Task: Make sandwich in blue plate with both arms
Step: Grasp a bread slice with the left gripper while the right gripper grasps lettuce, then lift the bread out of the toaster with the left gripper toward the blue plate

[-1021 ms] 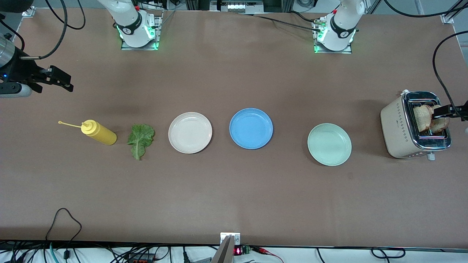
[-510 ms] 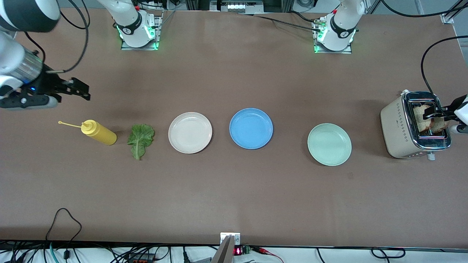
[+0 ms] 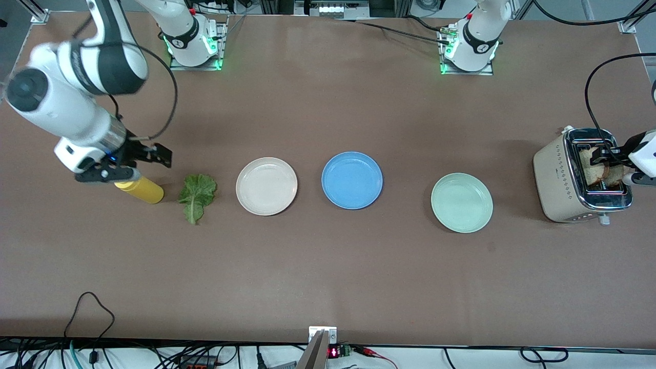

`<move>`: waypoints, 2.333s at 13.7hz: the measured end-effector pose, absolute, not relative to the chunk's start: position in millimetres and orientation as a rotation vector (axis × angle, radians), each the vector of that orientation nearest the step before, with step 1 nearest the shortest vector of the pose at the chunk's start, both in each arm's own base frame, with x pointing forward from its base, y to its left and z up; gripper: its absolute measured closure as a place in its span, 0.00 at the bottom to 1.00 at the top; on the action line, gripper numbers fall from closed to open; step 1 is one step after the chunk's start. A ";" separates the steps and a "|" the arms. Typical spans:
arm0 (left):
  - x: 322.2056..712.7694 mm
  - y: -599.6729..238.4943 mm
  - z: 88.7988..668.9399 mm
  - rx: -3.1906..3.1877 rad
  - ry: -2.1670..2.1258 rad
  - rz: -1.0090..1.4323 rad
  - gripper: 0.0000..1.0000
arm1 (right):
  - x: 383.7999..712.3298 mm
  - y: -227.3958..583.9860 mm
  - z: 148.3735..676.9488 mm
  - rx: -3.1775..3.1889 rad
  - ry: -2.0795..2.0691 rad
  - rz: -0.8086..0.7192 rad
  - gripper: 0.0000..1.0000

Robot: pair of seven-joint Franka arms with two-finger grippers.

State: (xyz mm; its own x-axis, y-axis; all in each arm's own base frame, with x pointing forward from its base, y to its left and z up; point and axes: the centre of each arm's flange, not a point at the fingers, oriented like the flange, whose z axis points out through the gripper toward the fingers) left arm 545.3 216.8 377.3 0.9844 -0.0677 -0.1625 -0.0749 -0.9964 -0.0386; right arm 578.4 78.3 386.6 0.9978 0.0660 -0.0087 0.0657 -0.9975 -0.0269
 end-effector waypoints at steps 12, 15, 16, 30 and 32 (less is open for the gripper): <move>539.6 209.9 492.4 -3.082 0.103 0.282 0.92 | 614.4 85.9 215.1 -3.083 -0.086 -0.102 0.00; 547.5 183.4 540.2 -3.077 0.166 0.278 0.92 | 620.2 86.7 198.9 -3.077 -0.115 -0.144 0.00; 552.1 168.0 550.0 -3.074 0.207 0.271 0.92 | 620.8 86.3 193.8 -3.076 -0.123 -0.153 0.00; 595.9 -133.7 437.5 -3.389 0.701 0.636 0.92 | 630.9 85.3 208.8 -3.069 -0.318 -0.181 0.95; 604.7 -147.8 420.2 -3.540 0.633 0.663 0.92 | 631.8 85.9 234.1 -3.065 -0.423 -0.119 0.95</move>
State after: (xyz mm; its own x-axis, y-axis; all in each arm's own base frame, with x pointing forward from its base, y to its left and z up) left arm 604.7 -147.8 420.2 0.8824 -0.4027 -0.2433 -0.2240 -0.8144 0.5353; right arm 631.8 85.9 234.1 0.9597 0.2687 0.0822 0.2722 -0.9616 -0.0346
